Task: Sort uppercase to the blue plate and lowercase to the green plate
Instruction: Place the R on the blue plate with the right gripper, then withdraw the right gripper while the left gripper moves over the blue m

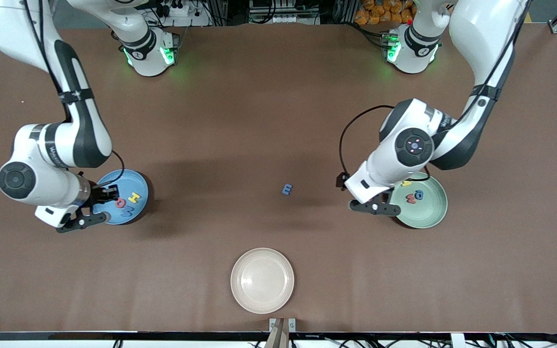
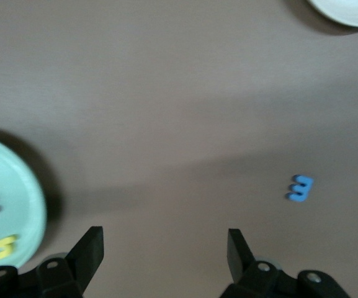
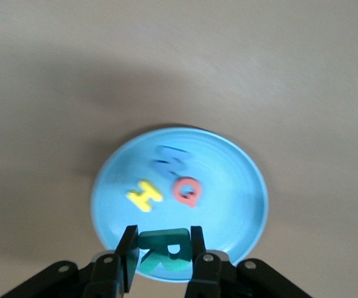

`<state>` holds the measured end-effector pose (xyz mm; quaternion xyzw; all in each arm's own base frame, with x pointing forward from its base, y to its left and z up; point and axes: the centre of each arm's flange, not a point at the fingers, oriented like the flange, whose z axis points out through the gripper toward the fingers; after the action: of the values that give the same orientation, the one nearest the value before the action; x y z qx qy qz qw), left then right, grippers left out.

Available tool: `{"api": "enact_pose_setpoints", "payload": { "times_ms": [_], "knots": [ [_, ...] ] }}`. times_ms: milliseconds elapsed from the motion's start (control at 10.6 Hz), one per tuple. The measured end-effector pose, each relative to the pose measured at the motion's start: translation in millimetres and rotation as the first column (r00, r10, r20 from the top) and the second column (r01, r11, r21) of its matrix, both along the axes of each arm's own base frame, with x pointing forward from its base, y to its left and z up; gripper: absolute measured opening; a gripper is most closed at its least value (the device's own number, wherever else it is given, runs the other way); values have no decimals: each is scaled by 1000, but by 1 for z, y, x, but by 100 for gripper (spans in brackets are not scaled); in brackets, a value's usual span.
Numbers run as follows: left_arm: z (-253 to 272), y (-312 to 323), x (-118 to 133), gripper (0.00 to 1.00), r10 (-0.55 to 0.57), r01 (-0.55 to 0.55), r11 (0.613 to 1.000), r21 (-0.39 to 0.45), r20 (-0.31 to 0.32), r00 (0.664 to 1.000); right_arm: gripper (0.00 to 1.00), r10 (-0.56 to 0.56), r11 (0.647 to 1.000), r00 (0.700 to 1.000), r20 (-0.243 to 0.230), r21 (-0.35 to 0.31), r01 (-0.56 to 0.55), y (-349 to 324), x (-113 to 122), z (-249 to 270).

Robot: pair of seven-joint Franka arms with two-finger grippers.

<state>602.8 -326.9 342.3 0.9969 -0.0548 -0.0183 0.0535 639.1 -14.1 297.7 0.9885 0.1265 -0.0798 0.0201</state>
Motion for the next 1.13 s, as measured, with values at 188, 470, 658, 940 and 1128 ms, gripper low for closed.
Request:
{"api": "enact_pose_setpoints", "payload": {
  "times_ms": [188,470,658,940,1128],
  "knots": [
    [-17,-31,-11,89,43,-43,999,-23,9,999,45,-13,1000,1000,-15,2,13,-12,-6,-12],
    [-44,-72,-28,90,-8,9,1000,-21,55,998,71,-4,1000,1000,-10,6,4,-5,-5,-11],
    [-69,-95,-42,93,-103,101,995,19,97,990,98,-3,1000,1000,13,8,3,-4,-2,1],
    [-84,-100,-43,95,-267,267,964,20,119,956,100,-3,1000,995,97,19,1,-1,4,54],
    [-84,-102,-45,96,-368,368,929,20,125,921,100,9,999,994,109,30,-12,9,1,100]
  ]
}}
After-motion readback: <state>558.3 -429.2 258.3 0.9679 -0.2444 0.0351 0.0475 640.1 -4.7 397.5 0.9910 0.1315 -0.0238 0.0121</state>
